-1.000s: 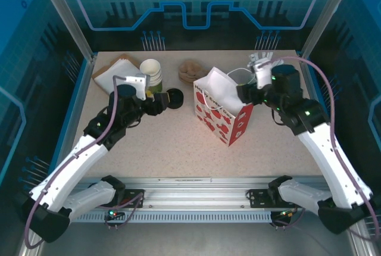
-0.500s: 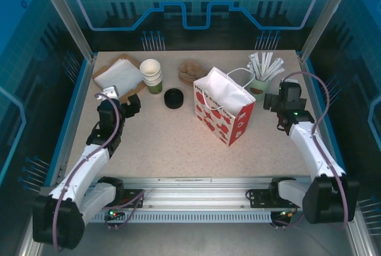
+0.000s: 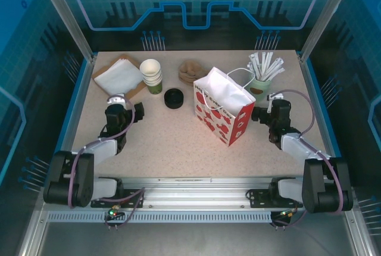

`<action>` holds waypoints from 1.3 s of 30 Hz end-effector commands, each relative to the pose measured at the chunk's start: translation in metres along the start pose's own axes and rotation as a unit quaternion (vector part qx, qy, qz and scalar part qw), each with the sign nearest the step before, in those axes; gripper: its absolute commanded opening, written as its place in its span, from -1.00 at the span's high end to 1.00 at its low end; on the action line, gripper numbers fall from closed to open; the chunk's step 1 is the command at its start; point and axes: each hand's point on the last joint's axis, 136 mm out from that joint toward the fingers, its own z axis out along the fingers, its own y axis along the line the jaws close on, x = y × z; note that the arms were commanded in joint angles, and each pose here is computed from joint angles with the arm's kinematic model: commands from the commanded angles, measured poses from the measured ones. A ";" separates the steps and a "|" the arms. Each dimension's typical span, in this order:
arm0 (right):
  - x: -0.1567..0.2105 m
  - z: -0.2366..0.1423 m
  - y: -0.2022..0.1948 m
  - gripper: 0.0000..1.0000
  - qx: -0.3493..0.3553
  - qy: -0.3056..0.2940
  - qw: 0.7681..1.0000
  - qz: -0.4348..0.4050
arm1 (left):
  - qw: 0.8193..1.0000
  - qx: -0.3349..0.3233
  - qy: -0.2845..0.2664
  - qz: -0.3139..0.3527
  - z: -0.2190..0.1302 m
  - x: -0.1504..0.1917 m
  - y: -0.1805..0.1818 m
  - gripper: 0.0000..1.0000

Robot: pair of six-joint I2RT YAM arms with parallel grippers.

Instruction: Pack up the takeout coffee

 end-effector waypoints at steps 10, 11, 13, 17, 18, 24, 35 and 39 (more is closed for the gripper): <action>-0.035 -0.001 0.025 -1.00 -0.038 -0.139 0.989 -0.032 | 0.997 0.042 -0.056 0.015 0.024 -0.001 -0.008 -0.98; -0.036 0.000 0.024 -1.00 -0.036 -0.141 0.989 -0.032 | 0.997 0.047 -0.056 0.017 0.024 -0.002 -0.010 -0.97; -0.034 0.002 0.025 -1.00 -0.037 -0.141 0.989 -0.035 | 0.997 0.048 -0.052 0.019 0.025 -0.001 -0.011 -0.98; -0.031 0.010 0.025 -1.00 -0.036 -0.141 0.989 -0.034 | 0.997 0.050 -0.047 0.020 0.026 -0.001 -0.012 -0.98; -0.029 0.012 0.025 -0.99 -0.039 -0.140 0.989 -0.033 | 0.997 0.050 -0.048 0.020 0.026 -0.001 -0.011 -0.98; -0.021 0.030 0.025 -0.99 -0.034 -0.121 0.992 -0.032 | 0.997 0.049 -0.048 0.021 0.026 -0.001 -0.011 -0.98; -0.021 0.032 0.028 -1.00 -0.029 -0.113 0.992 -0.039 | 0.997 0.049 -0.046 0.023 0.026 -0.001 -0.012 -0.98; -0.021 0.033 0.030 -1.00 -0.025 -0.112 0.992 -0.047 | 0.997 0.048 -0.047 0.023 0.026 -0.001 -0.012 -0.98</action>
